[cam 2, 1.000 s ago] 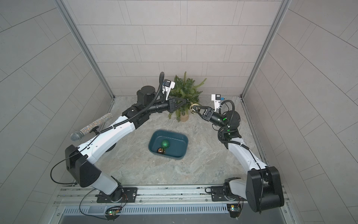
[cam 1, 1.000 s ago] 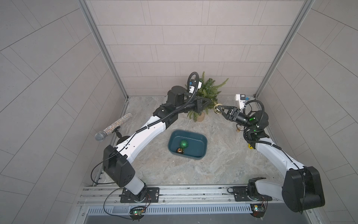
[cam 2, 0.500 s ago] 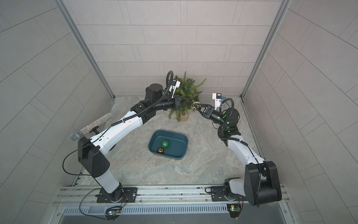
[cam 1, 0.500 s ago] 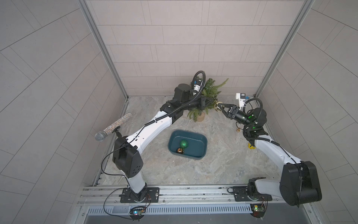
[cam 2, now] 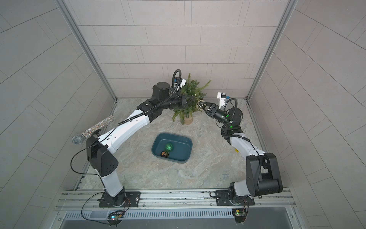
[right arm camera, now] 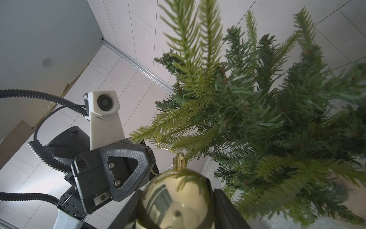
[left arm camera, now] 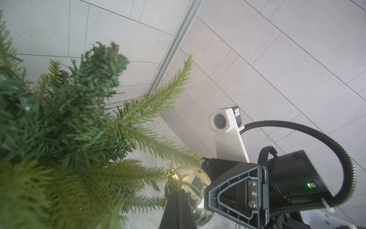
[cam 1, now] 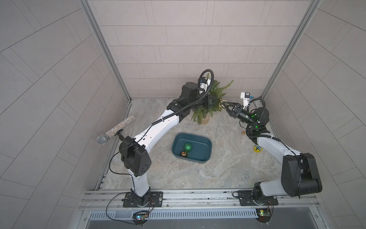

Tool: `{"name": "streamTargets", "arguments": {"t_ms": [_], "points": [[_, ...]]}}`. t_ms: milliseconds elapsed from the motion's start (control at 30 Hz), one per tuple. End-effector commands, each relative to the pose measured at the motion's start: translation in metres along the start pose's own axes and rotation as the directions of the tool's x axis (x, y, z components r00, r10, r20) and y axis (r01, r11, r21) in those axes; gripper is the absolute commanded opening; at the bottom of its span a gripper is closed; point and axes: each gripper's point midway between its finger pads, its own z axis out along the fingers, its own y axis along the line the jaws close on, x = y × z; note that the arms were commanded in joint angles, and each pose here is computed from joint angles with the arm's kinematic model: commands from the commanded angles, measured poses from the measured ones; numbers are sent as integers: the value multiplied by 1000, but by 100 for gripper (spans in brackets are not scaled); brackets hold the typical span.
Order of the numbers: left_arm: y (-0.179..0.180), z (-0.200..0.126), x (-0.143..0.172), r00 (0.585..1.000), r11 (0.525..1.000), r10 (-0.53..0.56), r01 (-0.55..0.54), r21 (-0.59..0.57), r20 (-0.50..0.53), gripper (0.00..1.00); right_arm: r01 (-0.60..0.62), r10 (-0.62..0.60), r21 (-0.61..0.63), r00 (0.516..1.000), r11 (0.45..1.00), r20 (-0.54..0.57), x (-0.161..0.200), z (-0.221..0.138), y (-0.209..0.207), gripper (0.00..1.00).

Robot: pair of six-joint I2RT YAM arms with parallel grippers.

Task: Decorate the small christmas tree with ornaments
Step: Hang an ornament on the christmas tree.

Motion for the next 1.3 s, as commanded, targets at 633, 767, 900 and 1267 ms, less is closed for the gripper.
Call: {"name": "streamTargets", "arguments": {"t_ms": [633, 767, 900, 1267], "points": [[28, 8, -12, 999, 995, -4, 8, -102, 34, 0, -31, 33, -43, 998, 999, 49, -16, 12, -11, 54], [31, 8, -11, 999, 994, -13, 17, -107, 32, 0, -52, 53, -30, 998, 998, 41, -12, 13, -19, 54], [35, 7, -7, 999, 992, -21, 24, -123, 25, 0, -69, 69, -14, 997, 998, 29, -6, 13, -26, 54], [41, 2, 0, 999, 990, -39, 41, -137, 19, 0, -82, 82, 7, 997, 997, 2, 7, 15, -32, 54]]}}
